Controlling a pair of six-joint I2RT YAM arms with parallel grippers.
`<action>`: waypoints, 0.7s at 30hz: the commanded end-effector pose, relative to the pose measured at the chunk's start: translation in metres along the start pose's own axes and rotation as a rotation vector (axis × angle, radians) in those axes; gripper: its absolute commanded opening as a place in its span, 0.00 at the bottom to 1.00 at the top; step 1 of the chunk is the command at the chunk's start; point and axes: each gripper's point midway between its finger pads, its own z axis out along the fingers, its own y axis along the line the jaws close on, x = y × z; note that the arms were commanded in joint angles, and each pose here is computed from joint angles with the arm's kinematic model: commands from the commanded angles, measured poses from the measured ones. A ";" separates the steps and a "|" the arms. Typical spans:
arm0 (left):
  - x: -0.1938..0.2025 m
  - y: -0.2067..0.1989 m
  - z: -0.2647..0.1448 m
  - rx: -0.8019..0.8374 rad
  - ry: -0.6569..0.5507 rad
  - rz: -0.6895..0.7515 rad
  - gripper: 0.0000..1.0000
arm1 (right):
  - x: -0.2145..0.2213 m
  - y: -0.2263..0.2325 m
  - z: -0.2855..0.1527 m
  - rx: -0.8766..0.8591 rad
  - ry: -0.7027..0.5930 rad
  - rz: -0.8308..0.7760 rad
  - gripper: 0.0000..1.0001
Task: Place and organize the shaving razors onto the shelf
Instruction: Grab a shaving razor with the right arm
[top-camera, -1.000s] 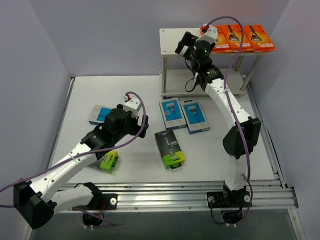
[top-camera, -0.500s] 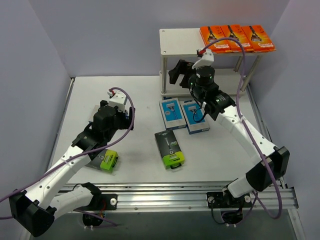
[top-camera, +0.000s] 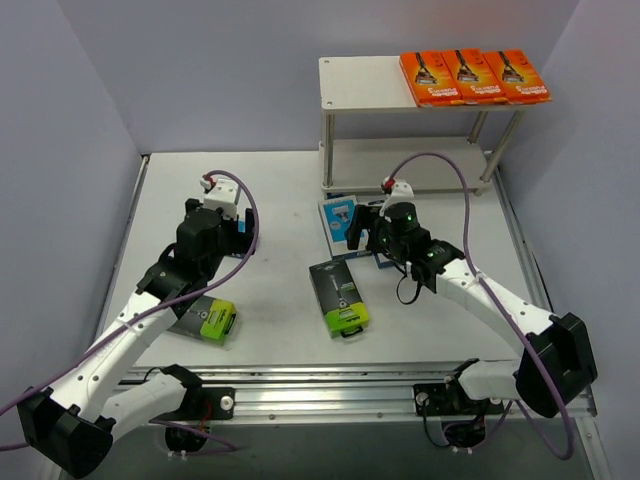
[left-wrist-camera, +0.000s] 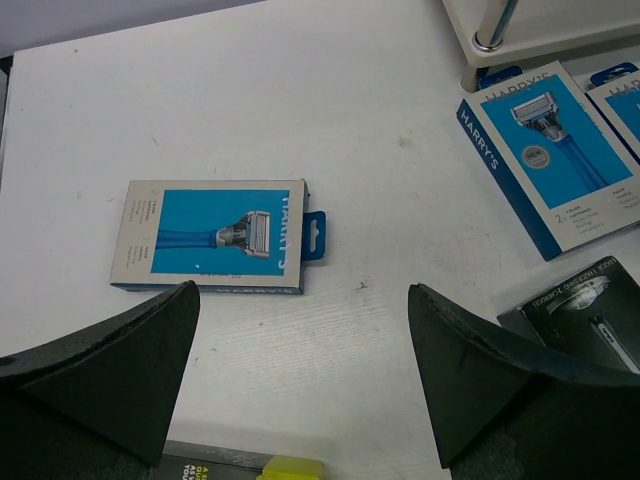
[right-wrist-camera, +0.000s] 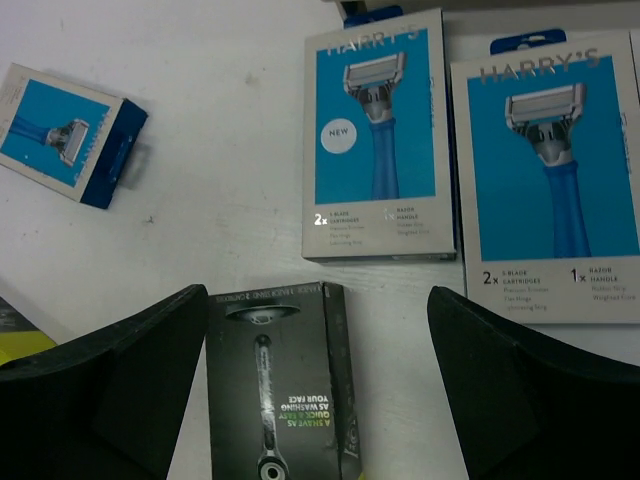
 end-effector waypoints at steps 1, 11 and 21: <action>-0.021 0.009 -0.002 -0.021 -0.044 -0.015 0.94 | -0.016 -0.009 -0.017 0.011 -0.107 0.079 0.86; -0.022 0.005 0.000 0.025 -0.037 -0.058 0.94 | 0.053 0.008 -0.005 -0.176 0.058 0.192 0.74; -0.026 0.003 -0.003 0.047 -0.045 -0.075 0.94 | 0.114 0.027 -0.023 -0.248 0.170 0.250 0.68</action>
